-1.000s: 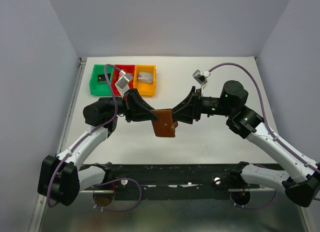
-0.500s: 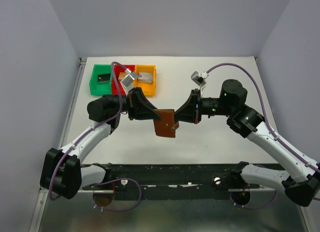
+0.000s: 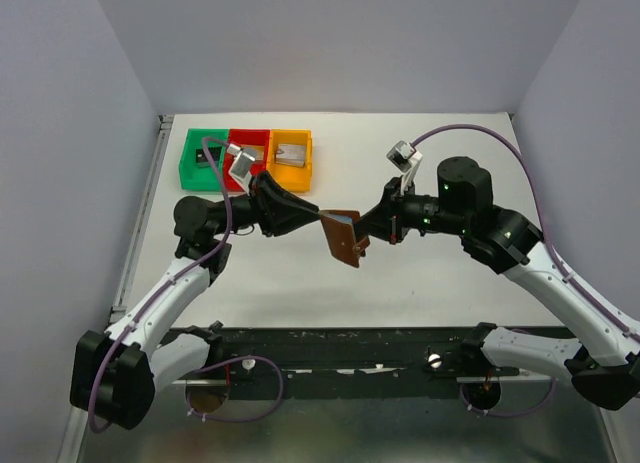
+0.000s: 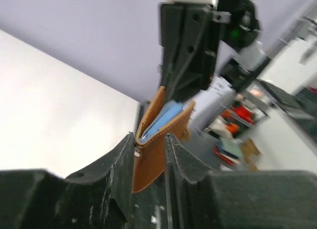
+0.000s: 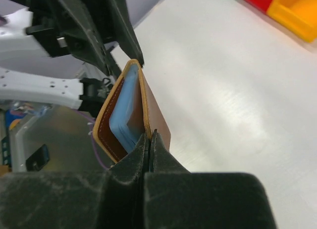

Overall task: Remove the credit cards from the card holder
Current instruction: Open the card holder, then place the card holder at the center of the board.

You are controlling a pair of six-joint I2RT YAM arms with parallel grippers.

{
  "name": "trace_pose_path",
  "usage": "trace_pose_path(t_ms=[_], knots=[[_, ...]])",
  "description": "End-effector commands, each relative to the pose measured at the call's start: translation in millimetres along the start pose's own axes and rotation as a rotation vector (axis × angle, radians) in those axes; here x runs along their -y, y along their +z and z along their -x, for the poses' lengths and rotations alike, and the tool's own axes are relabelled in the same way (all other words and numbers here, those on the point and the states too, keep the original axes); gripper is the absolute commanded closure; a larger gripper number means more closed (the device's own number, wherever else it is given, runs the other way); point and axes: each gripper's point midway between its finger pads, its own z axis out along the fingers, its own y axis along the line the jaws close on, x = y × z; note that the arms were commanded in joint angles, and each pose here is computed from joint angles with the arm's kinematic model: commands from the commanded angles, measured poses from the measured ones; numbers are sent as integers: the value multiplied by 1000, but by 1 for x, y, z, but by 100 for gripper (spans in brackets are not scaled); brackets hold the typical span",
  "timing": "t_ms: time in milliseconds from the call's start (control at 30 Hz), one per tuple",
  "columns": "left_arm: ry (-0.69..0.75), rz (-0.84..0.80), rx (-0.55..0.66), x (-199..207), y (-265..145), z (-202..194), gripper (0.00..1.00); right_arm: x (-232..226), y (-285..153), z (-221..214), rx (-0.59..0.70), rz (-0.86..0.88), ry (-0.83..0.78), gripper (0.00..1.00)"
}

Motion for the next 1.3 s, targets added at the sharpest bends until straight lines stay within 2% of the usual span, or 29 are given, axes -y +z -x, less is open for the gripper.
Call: trace_pose_path(t_ms=[0,33,100,133,167,300,400,600,700,867,1000,1133,1267], knots=[[67,352,102,-59,-16,10,47,36,-16,-6,-33,-230,-28,100],[47,421,123,-69,-21,11,42,40,-17,-6,-33,-253,-25,100],[-5,558,178,-88,-34,14,22,53,-18,-8,-42,-324,-14,100],[-31,595,205,-93,-38,13,7,60,-19,-9,-43,-362,-7,100],[-45,606,230,-95,-40,14,1,63,-19,-10,-44,-382,-4,100],[-43,532,364,-85,-45,17,1,64,-12,-13,-43,-365,13,100],[-86,533,455,-88,-55,13,1,64,-9,-12,-35,-366,40,100],[-199,598,308,-106,-45,-14,1,55,0,-11,-20,-309,99,100],[-144,512,259,-89,-30,-17,1,49,6,-13,-15,-270,137,100],[-94,416,248,-69,-18,-17,1,37,13,-12,-4,-193,185,100],[-117,455,272,-77,-26,-25,1,27,10,-4,18,-155,196,100],[-74,547,400,-82,-49,-16,1,21,5,2,24,-142,194,100],[4,580,474,-73,-65,-7,1,15,2,6,27,-115,209,100]])
